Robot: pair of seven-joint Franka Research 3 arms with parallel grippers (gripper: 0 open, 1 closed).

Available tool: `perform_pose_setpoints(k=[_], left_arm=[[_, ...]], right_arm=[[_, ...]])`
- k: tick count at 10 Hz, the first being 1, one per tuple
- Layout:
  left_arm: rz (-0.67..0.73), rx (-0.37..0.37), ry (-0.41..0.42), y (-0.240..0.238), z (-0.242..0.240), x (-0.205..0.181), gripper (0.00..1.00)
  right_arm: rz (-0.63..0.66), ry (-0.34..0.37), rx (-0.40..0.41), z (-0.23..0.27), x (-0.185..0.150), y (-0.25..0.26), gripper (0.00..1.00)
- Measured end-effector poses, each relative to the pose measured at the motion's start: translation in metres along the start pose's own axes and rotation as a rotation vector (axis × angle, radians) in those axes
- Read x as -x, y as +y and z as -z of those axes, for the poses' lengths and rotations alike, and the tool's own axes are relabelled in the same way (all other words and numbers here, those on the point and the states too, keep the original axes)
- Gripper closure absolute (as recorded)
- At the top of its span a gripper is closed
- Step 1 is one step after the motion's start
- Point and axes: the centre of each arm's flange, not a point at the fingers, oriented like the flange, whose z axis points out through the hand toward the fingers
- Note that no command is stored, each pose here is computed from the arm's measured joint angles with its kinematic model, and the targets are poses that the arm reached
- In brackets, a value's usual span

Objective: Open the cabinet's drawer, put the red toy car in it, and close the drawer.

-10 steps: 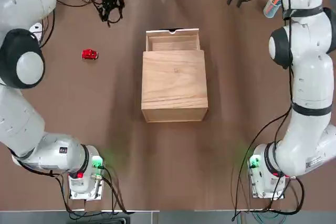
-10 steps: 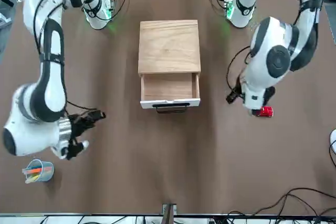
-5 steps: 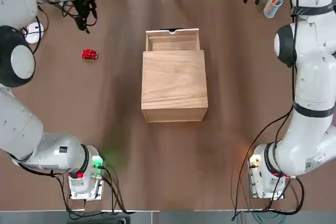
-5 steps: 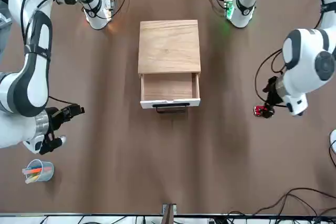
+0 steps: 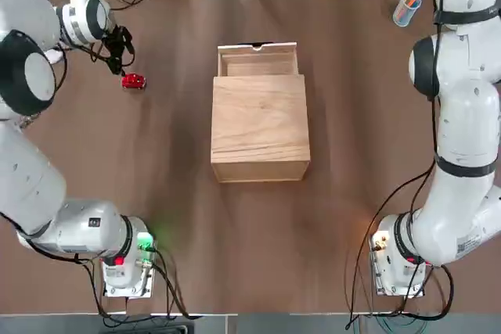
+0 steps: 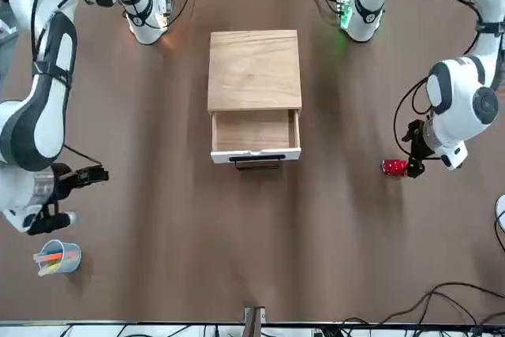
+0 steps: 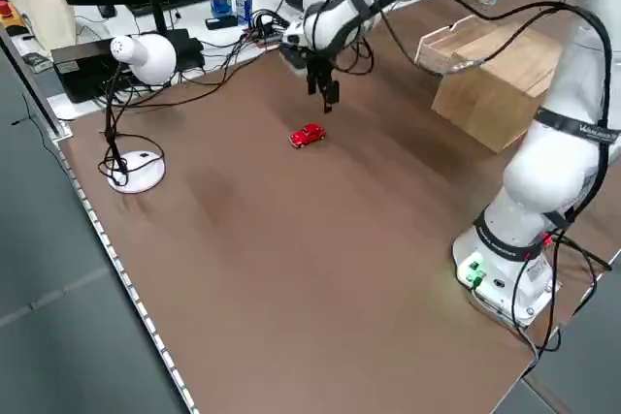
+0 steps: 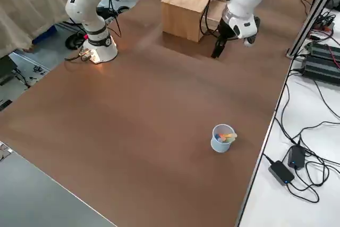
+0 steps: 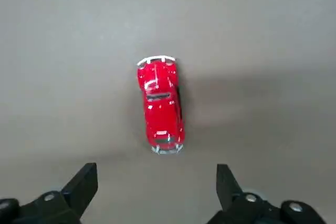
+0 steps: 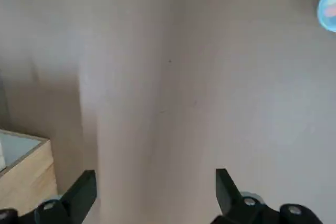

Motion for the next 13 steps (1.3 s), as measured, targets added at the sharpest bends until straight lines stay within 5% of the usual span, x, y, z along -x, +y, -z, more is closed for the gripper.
perform_pose_setpoints(k=[5,9,11,13], left_arm=[[0.013,-0.055,0.004,-0.004,-0.062,-0.007,0.0],[0.032,-0.033,0.021,-0.005,-0.073,-0.019,0.01],[0.037,-0.029,0.028,-0.005,-0.079,-0.023,0.13],[0.039,-0.02,0.031,-0.002,-0.077,-0.024,0.45]], right_arm=[[-0.105,0.112,0.156,0.046,0.011,-0.035,0.0],[-0.166,0.221,0.095,0.106,0.068,-0.017,0.0],[-0.139,0.24,0.084,0.126,0.102,-0.026,0.0],[-0.129,0.243,0.086,0.128,0.116,-0.046,0.0]])
